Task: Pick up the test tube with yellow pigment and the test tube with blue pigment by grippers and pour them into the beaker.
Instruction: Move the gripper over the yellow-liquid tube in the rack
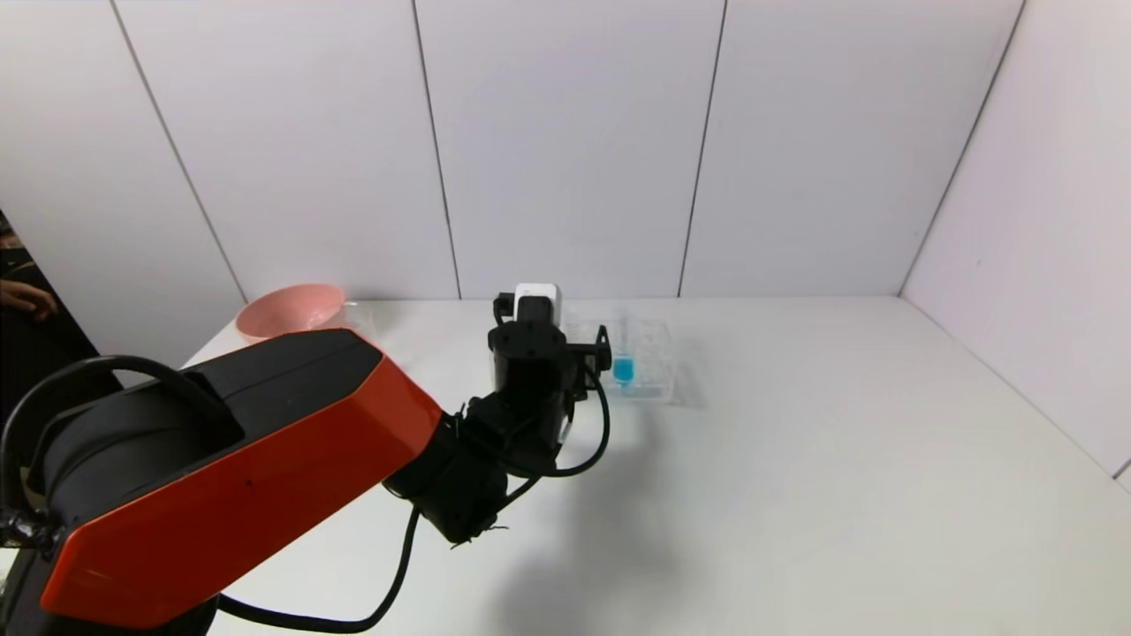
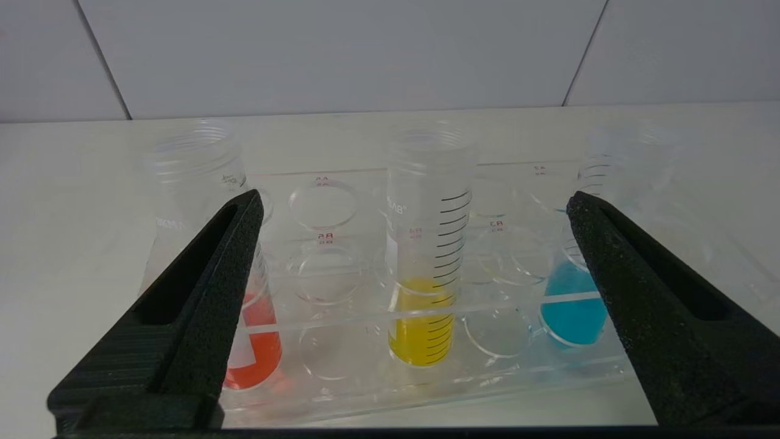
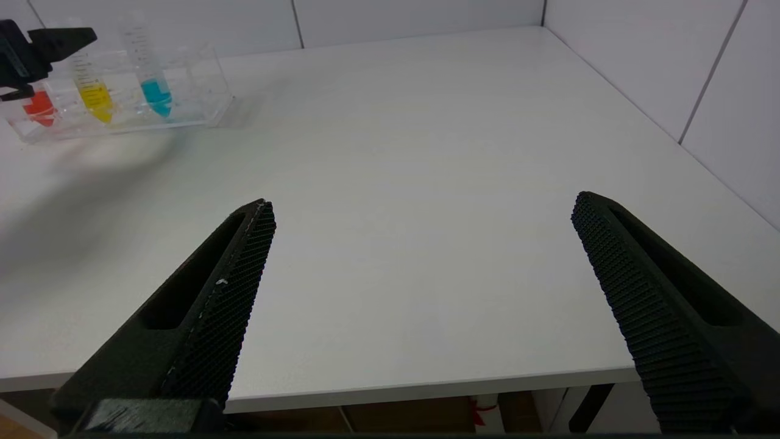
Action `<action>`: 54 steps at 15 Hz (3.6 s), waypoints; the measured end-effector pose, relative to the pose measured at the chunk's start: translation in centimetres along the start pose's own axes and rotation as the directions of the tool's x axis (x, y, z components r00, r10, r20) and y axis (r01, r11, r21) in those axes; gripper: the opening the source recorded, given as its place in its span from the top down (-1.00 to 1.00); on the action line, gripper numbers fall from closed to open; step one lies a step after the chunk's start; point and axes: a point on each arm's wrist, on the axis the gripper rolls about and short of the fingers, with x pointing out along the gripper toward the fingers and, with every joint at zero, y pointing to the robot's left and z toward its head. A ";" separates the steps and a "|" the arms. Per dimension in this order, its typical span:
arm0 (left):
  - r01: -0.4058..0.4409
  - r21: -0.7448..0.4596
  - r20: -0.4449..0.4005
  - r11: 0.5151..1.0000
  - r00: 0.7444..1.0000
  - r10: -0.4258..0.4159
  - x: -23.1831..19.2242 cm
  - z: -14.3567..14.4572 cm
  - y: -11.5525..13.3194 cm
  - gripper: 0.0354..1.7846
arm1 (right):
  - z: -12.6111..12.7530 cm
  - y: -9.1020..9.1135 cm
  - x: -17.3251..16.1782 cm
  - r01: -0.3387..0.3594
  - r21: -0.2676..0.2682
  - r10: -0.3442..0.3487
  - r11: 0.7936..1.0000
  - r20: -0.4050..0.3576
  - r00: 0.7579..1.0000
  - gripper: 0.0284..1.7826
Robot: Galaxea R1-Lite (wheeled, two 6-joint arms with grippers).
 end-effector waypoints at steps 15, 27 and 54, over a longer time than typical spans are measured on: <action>-0.033 0.029 -0.002 0.999 0.999 0.033 1.7 -0.8 0.4 -0.94 | 0.0 0.0 0.0 0.000 0.000 0.000 1.000 0.000 1.000 -0.99; -0.056 0.032 -0.012 0.998 0.998 0.056 4.0 -1.4 0.3 -0.90 | 0.0 0.0 0.0 0.000 0.000 0.000 1.000 0.000 1.000 -0.99; -0.060 0.033 -0.029 0.998 0.998 0.061 6.1 -3.5 0.0 0.42 | 0.0 0.0 0.0 0.000 0.000 0.000 1.000 0.000 1.000 -0.99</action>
